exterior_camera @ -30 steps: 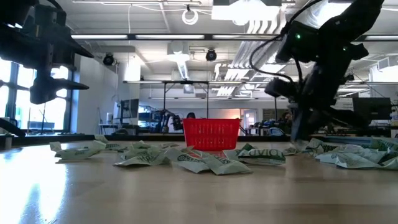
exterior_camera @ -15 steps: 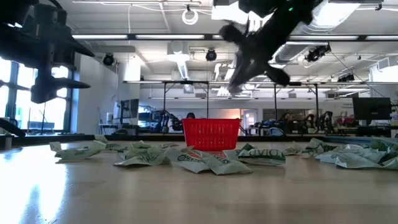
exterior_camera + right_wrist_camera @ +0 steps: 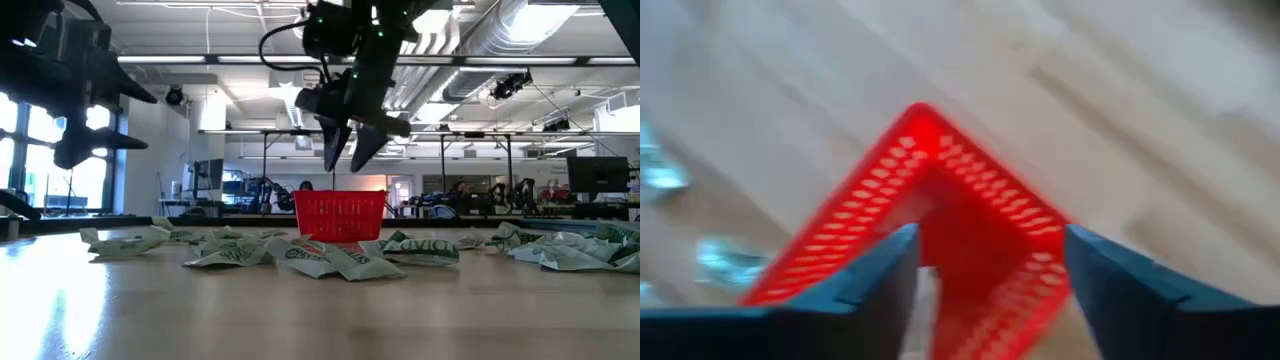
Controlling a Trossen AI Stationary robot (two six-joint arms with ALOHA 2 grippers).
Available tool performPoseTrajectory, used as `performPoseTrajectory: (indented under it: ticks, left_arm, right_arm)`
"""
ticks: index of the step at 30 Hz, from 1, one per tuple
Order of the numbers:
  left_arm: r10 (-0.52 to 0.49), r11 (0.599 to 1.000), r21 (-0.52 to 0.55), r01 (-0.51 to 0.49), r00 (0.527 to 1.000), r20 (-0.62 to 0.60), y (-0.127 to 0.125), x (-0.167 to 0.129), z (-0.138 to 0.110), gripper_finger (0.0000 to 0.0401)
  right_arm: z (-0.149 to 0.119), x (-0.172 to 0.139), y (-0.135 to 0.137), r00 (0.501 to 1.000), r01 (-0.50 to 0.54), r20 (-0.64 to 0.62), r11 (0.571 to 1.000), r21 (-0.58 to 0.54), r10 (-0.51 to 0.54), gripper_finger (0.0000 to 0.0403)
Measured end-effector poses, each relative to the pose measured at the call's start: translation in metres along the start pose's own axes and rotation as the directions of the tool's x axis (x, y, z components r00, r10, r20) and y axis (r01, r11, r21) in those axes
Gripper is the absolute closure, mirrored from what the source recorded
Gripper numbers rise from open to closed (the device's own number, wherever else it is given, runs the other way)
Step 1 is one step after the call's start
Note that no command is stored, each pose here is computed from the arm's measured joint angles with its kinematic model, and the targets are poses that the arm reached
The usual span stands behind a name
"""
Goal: Pick and place items into bin
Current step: Put the light green stevia packet into the red bin
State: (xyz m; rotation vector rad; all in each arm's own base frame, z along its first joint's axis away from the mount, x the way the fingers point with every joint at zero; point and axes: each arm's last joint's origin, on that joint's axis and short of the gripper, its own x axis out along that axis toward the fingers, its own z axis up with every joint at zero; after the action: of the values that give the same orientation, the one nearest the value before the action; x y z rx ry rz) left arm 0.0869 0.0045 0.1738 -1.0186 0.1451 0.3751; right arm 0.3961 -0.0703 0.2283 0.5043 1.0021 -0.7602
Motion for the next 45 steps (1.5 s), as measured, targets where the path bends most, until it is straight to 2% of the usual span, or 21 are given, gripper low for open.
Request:
performPoseTrajectory:
  ticks: [2,5,7,10,12,14,17,20,21,25,27,28,32,35,38,42,45]
  left_arm:
    - [0.027,1.0,0.009,-0.027,1.0,-0.012,0.002,0.001,-0.001,0.0064]
    - [0.091,0.994,0.055,-0.089,0.995,-0.035,0.0,0.0,0.0,0.0074]
    - [0.127,0.982,0.145,-0.124,0.992,-0.014,-0.008,-0.001,0.006,0.0088]
    - [0.186,0.925,0.332,-0.184,0.982,0.027,-0.026,0.001,0.017,0.0114]
    - [0.255,0.864,0.437,-0.25,0.966,0.049,-0.039,0.004,0.024,0.0126]
    - [0.363,0.782,0.523,-0.338,0.93,0.06,-0.048,0.01,0.029,0.013]
    - [0.541,0.612,0.661,-0.433,0.84,0.05,-0.057,0.022,0.031,0.0124]
    - [0.663,0.463,0.779,-0.423,0.749,0.013,-0.062,0.037,0.029,0.0109]
    - [0.694,0.426,0.809,-0.404,0.72,-0.006,-0.063,0.043,0.028,0.0105]
    - [0.759,0.343,0.89,-0.301,0.647,-0.074,-0.059,0.064,0.018,0.0104]
    - [0.782,0.333,0.903,-0.271,0.614,-0.104,-0.054,0.073,0.018,0.011]
    - [0.795,0.34,0.9,-0.273,0.594,-0.12,-0.05,0.077,0.021,0.0113]
    - [0.817,0.396,0.863,-0.313,0.549,-0.175,-0.034,0.086,0.04,0.0126]
    - [0.799,0.434,0.841,-0.323,0.569,-0.193,-0.027,0.088,0.057,0.0132]
    - [0.76,0.444,0.862,-0.246,0.613,-0.217,-0.024,0.086,0.069,0.0131]
    - [0.714,0.414,0.905,-0.092,0.649,-0.261,-0.021,0.087,0.076,0.013]
    - [0.716,0.387,0.922,-0.018,0.636,-0.288,-0.015,0.09,0.079,0.013]
  right_arm:
    - [0.0,-0.008,0.005,0.999,0.039,0.033,0.999,-0.037,-0.037,0.0115]
    - [-0.004,-0.019,0.006,0.998,0.061,0.022,0.993,-0.104,-0.059,0.0079]
    - [-0.008,-0.026,0.003,0.996,0.087,0.001,0.98,-0.177,-0.088,0.0069]
    - [-0.015,-0.027,-0.005,0.99,0.116,-0.046,0.951,-0.285,-0.135,0.0067]
    - [-0.018,-0.027,-0.01,0.986,0.114,-0.077,0.932,-0.345,-0.149,0.0066]
    - [-0.019,-0.026,-0.014,0.984,0.092,-0.105,0.912,-0.399,-0.145,0.0066]
    - [-0.017,-0.024,-0.019,0.981,0.004,-0.174,0.894,-0.449,-0.091,0.0066]
    - [-0.02,-0.024,-0.022,0.969,-0.05,-0.232,0.852,-0.522,-0.085,0.0065]
    - [-0.021,-0.025,-0.023,0.967,-0.053,-0.237,0.833,-0.551,-0.095,0.0066]
    - [-0.021,-0.032,-0.026,0.967,-0.076,-0.233,0.767,-0.637,-0.098,0.0065]
    - [-0.019,-0.039,-0.028,0.973,-0.071,-0.209,0.742,-0.667,-0.095,0.0065]
    - [-0.018,-0.043,-0.029,0.976,-0.059,-0.192,0.732,-0.678,-0.099,0.0065]
    - [-0.017,-0.058,-0.035,0.984,-0.039,-0.153,0.732,-0.68,-0.09,0.0065]
    - [-0.033,-0.063,-0.049,0.988,-0.029,-0.133,0.757,-0.653,-0.077,0.0065]
    - [-0.067,-0.063,-0.066,0.989,-0.036,-0.138,0.8,-0.598,-0.059,0.0066]
    - [-0.111,-0.07,-0.08,0.998,-0.032,-0.069,0.856,-0.515,-0.004,0.0066]
    - [-0.134,-0.074,-0.085,1.0,-0.008,0.006,0.89,-0.455,0.012,0.0066]
